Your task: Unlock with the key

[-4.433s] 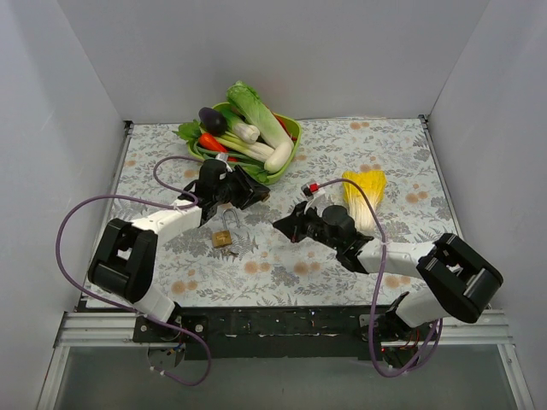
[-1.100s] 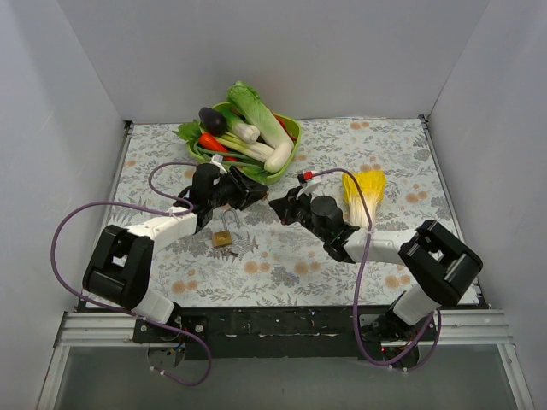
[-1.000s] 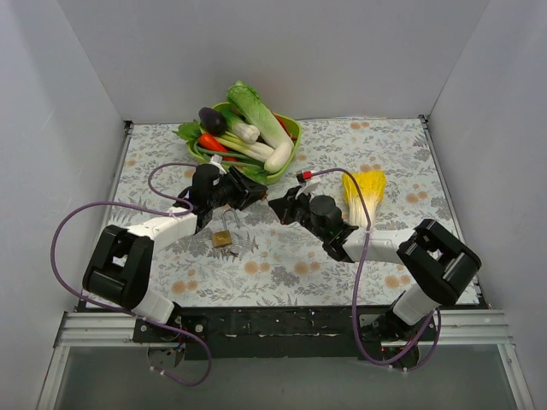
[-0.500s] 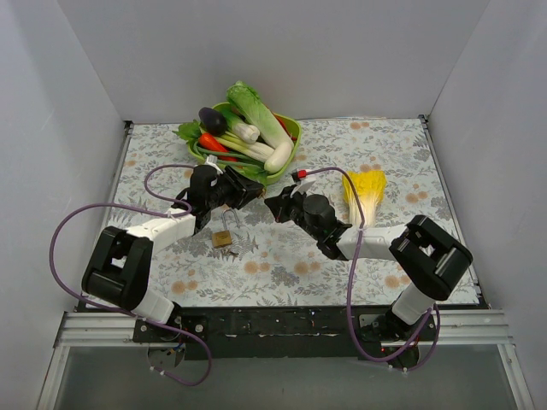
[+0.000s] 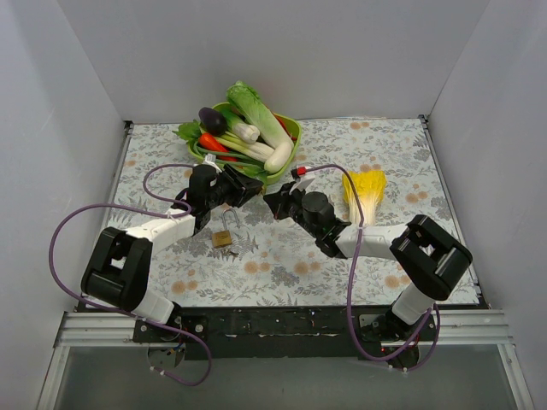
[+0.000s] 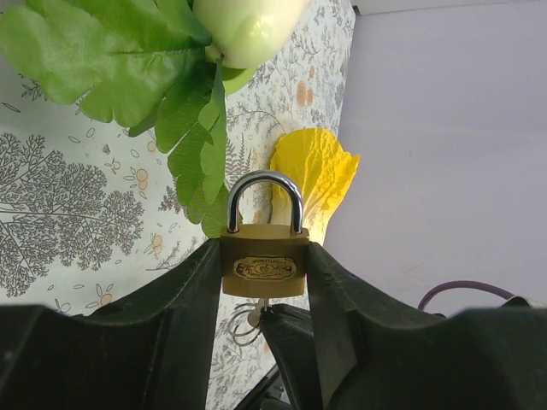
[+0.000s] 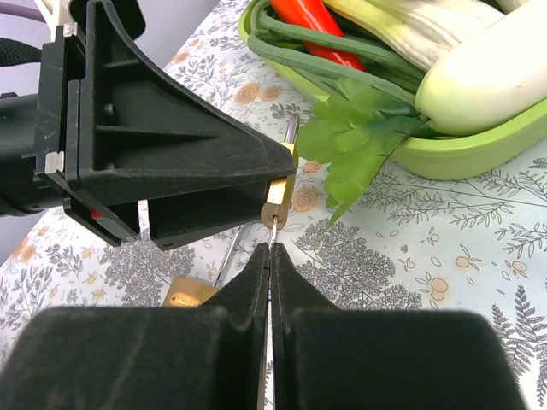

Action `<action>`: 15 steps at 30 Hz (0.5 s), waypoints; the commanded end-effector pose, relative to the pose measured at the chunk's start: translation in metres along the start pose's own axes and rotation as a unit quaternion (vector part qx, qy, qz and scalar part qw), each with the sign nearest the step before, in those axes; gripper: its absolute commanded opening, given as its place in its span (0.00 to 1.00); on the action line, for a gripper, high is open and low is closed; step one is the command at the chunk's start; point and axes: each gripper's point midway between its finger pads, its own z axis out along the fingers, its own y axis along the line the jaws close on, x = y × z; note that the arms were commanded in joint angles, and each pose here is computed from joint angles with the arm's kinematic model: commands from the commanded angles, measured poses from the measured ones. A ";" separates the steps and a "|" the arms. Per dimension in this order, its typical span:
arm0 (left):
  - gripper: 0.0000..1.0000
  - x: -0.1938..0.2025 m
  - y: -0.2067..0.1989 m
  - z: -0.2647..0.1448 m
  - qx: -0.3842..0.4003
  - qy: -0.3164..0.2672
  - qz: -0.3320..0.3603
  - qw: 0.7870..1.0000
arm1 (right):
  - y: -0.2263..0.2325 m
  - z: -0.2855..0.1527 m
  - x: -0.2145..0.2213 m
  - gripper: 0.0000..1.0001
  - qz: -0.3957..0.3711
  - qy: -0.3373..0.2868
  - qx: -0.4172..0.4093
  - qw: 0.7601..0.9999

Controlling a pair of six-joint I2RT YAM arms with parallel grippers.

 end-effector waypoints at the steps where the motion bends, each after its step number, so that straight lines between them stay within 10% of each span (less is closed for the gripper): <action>1: 0.00 0.037 -0.028 -0.017 0.046 0.065 0.023 0.997 | 0.022 0.014 -0.055 0.01 0.007 -0.077 -0.019 0.997; 15: 0.00 0.044 -0.032 -0.018 0.049 0.068 0.036 0.996 | 0.015 0.014 -0.060 0.01 0.006 -0.080 -0.004 0.997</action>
